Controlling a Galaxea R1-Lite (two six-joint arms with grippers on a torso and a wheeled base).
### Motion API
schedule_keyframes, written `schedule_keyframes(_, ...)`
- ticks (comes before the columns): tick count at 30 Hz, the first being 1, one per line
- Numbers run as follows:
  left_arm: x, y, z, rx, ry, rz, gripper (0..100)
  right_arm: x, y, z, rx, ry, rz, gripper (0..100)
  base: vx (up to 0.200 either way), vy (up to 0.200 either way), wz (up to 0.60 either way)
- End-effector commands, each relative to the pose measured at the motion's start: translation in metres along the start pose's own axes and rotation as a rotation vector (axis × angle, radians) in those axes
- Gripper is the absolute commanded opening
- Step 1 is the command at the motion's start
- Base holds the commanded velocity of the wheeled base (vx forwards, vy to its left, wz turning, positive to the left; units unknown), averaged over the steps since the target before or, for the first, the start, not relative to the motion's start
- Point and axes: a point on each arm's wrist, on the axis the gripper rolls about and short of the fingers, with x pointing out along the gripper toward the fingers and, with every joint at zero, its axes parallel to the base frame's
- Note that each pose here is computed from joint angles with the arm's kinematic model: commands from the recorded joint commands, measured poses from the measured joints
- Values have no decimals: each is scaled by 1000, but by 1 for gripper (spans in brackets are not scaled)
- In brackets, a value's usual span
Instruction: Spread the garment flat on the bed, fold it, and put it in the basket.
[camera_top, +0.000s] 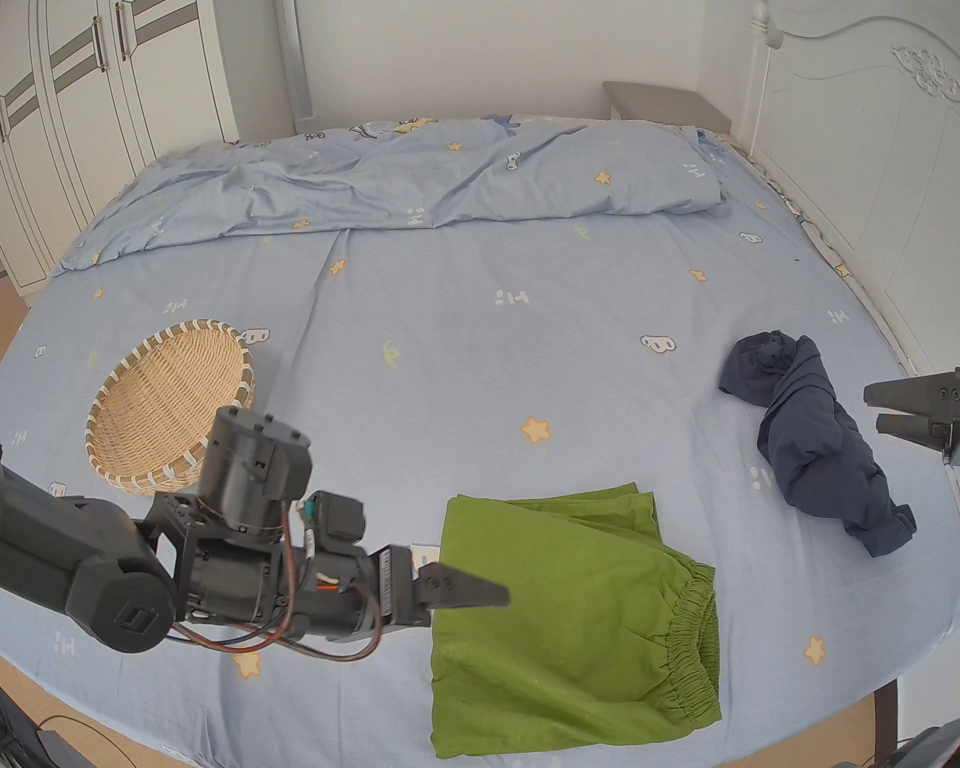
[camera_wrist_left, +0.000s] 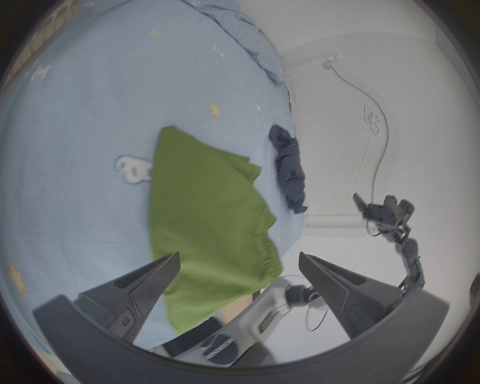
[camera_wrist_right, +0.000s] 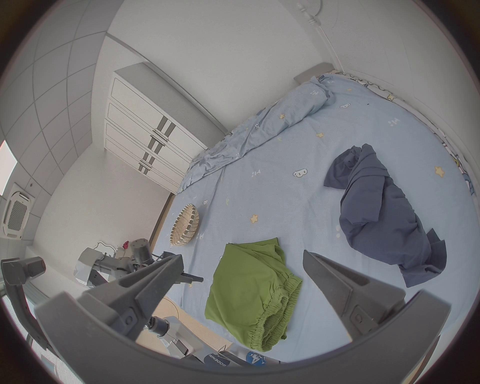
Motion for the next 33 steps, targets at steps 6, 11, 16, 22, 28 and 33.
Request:
schedule_keyframes(6,24,78,-22,7,113,99,100,-19,20,-4,-49,-35,34,100,0,0,0)
schedule_keyframes(11,47,88,-16,19,106,84,100,-18,19,-6,-46,-30,33,100,0,0,0)
schedule_keyframes(16,68,82,-15,52,102,46,100,-17,20,-6,-50,-27,39,100,0,0,0)
schedule_keyframes(22,78,63,-9,43,47,-52,100,-15,18,-6,-45,-20,31,100,0,0,0)
schedule_keyframes(28,86,57,-13,9,20,-111,100,-14,17,-6,-44,-20,29,100,0,0,0)
schedule_keyframes(33,84,56,-14,8,7,-132,0,-13,17,-6,-45,-18,31,100,0,0,0)
